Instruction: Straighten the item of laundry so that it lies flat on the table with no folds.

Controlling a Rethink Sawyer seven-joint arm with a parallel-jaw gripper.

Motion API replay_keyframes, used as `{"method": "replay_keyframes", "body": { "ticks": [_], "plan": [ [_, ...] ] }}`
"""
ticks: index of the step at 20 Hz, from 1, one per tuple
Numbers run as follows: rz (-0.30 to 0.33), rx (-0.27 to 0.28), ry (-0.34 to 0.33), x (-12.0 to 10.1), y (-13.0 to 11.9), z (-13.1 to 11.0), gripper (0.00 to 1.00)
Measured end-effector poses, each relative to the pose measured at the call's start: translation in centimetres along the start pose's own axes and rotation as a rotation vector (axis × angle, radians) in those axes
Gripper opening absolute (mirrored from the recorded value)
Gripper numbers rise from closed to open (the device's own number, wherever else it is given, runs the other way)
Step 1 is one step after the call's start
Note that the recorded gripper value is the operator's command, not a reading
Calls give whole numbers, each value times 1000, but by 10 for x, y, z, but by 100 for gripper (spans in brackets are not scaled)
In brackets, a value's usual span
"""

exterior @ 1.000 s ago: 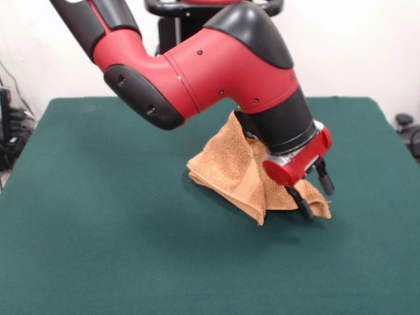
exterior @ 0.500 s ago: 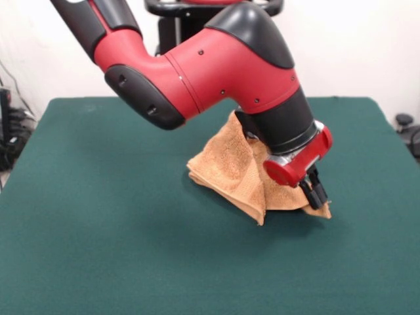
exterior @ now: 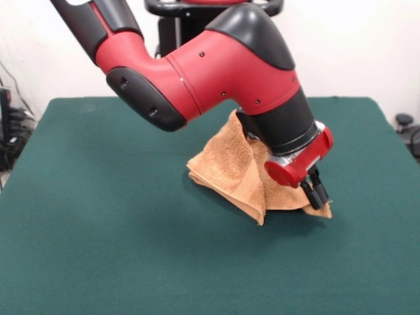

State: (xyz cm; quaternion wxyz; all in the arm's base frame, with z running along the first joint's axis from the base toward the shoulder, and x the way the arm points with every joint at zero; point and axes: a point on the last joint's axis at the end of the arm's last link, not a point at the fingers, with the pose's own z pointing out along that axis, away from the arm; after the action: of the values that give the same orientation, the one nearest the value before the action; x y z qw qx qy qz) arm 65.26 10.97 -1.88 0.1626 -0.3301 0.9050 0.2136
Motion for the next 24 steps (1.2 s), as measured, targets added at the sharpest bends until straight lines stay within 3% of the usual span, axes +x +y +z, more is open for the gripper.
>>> {"method": "replay_keyframes", "body": {
  "ticks": [18,19,24],
  "plan": [
    [1,-3,-3,-1,1,0,0],
    [1,-3,-3,-1,1,0,100],
    [1,-3,-3,-1,1,0,100]
  ]
}}
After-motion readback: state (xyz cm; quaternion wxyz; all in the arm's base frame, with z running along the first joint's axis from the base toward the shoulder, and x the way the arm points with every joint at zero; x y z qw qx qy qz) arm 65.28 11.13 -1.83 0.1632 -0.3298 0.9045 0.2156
